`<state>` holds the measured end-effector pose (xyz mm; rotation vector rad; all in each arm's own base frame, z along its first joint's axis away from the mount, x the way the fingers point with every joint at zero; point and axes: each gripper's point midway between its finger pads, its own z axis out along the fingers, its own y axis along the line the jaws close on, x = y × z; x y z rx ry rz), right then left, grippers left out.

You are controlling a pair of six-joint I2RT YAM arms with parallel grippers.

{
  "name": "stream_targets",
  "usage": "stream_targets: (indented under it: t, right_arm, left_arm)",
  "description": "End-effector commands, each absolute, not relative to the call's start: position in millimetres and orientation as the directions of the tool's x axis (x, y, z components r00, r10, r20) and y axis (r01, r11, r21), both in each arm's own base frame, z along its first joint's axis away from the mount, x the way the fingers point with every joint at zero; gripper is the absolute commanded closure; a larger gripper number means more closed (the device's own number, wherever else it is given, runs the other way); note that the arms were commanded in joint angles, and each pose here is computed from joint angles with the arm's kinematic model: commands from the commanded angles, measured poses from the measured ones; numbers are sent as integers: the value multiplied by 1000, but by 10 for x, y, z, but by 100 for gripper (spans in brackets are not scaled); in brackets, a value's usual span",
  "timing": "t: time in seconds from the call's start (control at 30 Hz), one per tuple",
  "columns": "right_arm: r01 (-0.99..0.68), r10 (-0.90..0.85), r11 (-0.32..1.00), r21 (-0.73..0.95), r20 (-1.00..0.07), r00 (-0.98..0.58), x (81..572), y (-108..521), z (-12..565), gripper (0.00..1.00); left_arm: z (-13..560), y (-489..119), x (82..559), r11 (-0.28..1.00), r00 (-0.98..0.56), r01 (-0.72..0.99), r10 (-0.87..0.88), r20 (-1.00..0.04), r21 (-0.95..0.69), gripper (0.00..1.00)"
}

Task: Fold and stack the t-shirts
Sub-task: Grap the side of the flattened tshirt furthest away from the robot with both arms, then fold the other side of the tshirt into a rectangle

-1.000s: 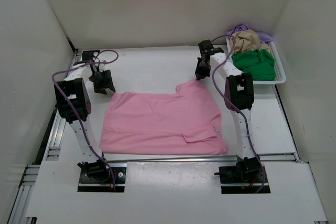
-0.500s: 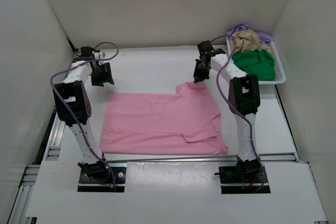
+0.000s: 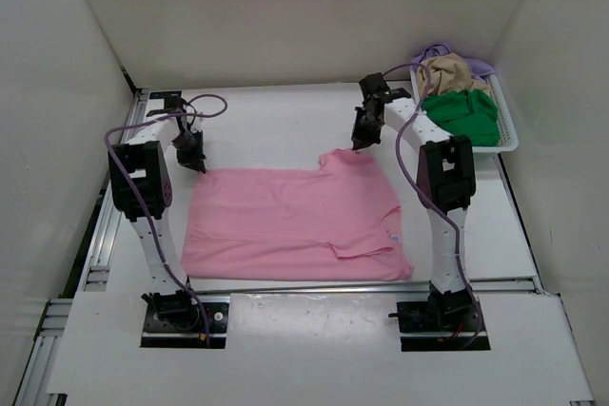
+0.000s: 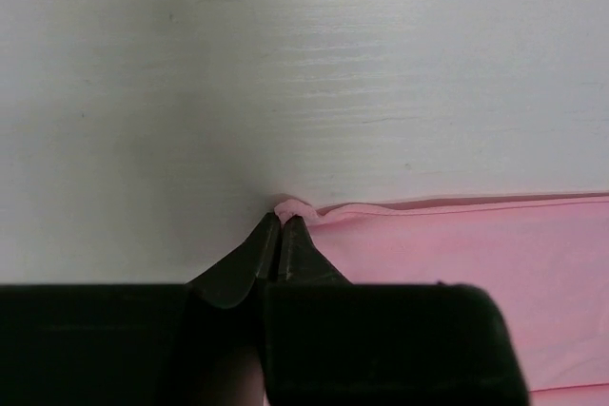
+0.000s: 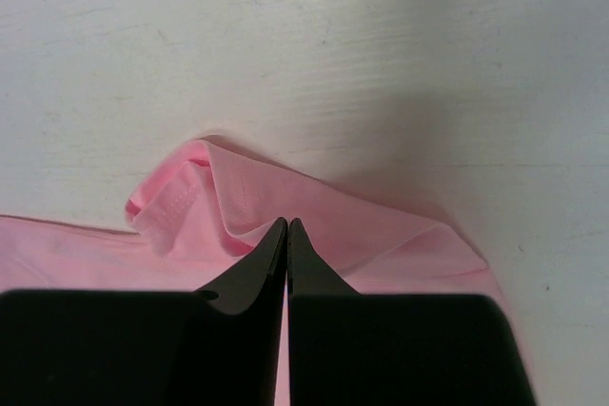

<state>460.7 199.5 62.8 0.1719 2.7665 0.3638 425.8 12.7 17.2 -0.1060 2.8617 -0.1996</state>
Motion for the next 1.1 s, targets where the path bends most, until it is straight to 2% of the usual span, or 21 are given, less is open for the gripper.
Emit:
stream_targets:
  t: [0.0,0.17,0.23,0.3,0.33,0.4,0.47,0.7,0.87,1.07]
  right_arm:
    - [17,141,952,307,-388,-911,4561,1995,1047,100]
    - [22,137,952,305,-362,-922,4192,1884,1191,100]
    - [26,132,952,304,-335,-933,3864,1790,1207,100]
    - [18,136,949,314,-359,-924,3640,1713,1355,100]
    - [43,138,954,297,-308,-941,3411,1638,1186,100]
    - [44,151,949,311,-330,-932,3211,1573,1287,100]
    - [57,158,947,315,-306,-939,2929,1496,1227,100]
    - [102,199,938,331,-274,-941,2462,1371,1148,100]
    - [125,214,934,335,-241,-947,2357,1364,984,100]
    - [155,230,933,325,-207,-951,2228,1327,786,100]
  left_arm:
    - [268,145,4216,989,-959,-54,-90,-269,-137,90]
    - [667,158,4168,994,-932,-45,-79,-353,-103,90]
    - [767,129,4082,995,-927,-37,-68,-369,-91,90]
    - [926,108,3968,997,-915,-31,-59,-399,-77,90]
    - [960,127,3939,997,-910,-35,-59,-411,-66,90]
    - [1107,103,3861,998,-891,-27,-49,-451,-56,90]
    - [1037,78,3680,999,-903,-24,-42,-428,-47,90]
    - [905,100,3186,1000,-922,-29,-23,-386,11,90]
    - [725,113,2956,999,-944,-32,-23,-330,22,90]
    - [681,115,2746,999,-947,-29,-15,-320,39,90]
